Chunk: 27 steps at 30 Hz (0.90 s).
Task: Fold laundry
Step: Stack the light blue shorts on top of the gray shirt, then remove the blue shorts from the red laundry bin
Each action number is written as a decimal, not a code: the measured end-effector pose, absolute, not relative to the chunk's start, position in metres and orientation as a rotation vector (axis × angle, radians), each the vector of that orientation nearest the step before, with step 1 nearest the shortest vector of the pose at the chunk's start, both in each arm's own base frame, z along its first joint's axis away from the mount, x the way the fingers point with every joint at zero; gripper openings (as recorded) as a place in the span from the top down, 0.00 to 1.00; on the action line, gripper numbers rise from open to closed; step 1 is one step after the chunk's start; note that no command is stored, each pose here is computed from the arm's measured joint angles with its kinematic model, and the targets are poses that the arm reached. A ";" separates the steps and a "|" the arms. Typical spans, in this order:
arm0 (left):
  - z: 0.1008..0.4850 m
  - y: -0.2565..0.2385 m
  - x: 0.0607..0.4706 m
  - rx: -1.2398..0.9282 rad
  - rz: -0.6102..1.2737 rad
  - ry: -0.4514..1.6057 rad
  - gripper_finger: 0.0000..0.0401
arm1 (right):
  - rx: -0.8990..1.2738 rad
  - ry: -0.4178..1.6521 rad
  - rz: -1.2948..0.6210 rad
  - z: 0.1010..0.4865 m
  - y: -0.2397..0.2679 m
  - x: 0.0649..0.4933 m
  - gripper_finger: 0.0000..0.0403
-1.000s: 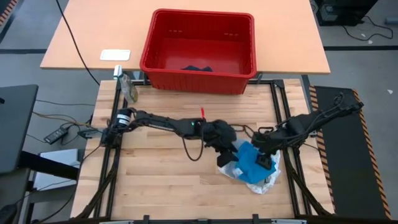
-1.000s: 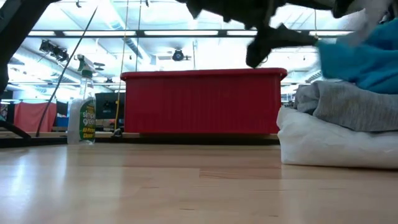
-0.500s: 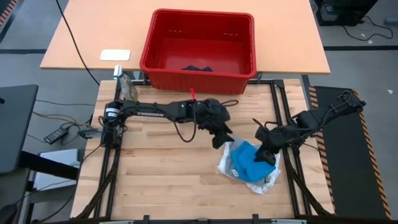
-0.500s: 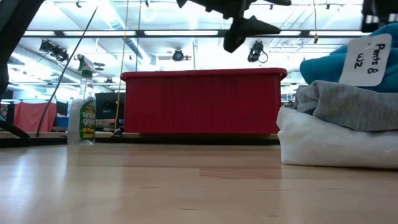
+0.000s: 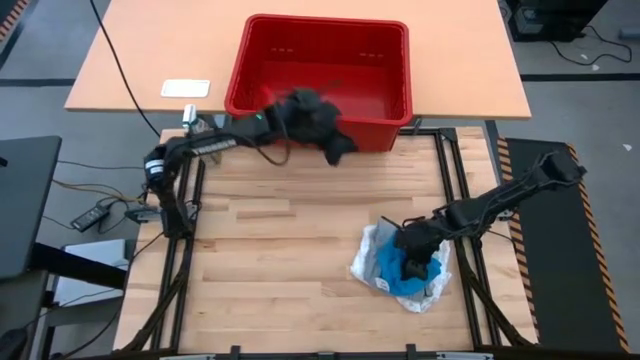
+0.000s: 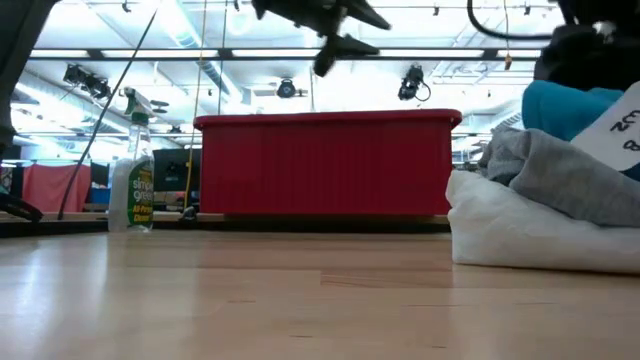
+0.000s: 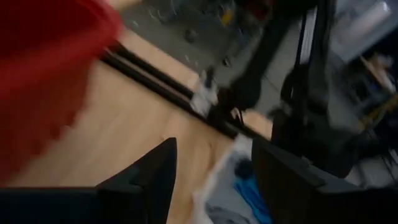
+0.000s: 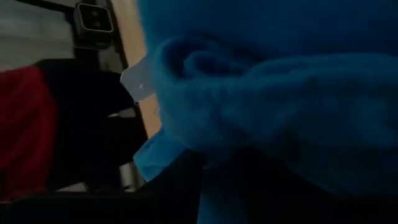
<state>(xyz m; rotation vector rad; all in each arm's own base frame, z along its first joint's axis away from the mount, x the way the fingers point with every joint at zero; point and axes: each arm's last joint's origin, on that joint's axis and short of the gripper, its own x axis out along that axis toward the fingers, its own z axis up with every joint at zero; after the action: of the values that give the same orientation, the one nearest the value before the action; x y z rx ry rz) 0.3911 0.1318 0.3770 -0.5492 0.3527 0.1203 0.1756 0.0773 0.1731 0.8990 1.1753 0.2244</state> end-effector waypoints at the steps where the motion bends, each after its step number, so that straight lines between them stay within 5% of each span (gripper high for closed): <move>1: 0.384 0.139 0.384 -0.550 0.139 0.329 0.48 | 0.923 1.173 0.233 0.172 0.076 0.175 0.75; 13: 0.392 0.218 0.320 -0.618 0.518 0.319 0.48 | 1.003 0.910 0.461 0.231 0.050 0.166 0.74; 27: 0.365 0.305 0.301 -0.550 0.708 0.186 0.48 | 1.062 0.616 0.339 0.246 -0.017 0.167 0.74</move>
<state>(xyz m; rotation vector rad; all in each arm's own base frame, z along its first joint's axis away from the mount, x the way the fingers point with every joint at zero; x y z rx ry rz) 0.3015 0.3047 0.3653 -0.5503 0.1860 0.7075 0.1673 -0.0173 0.2455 1.0619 0.6158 0.3390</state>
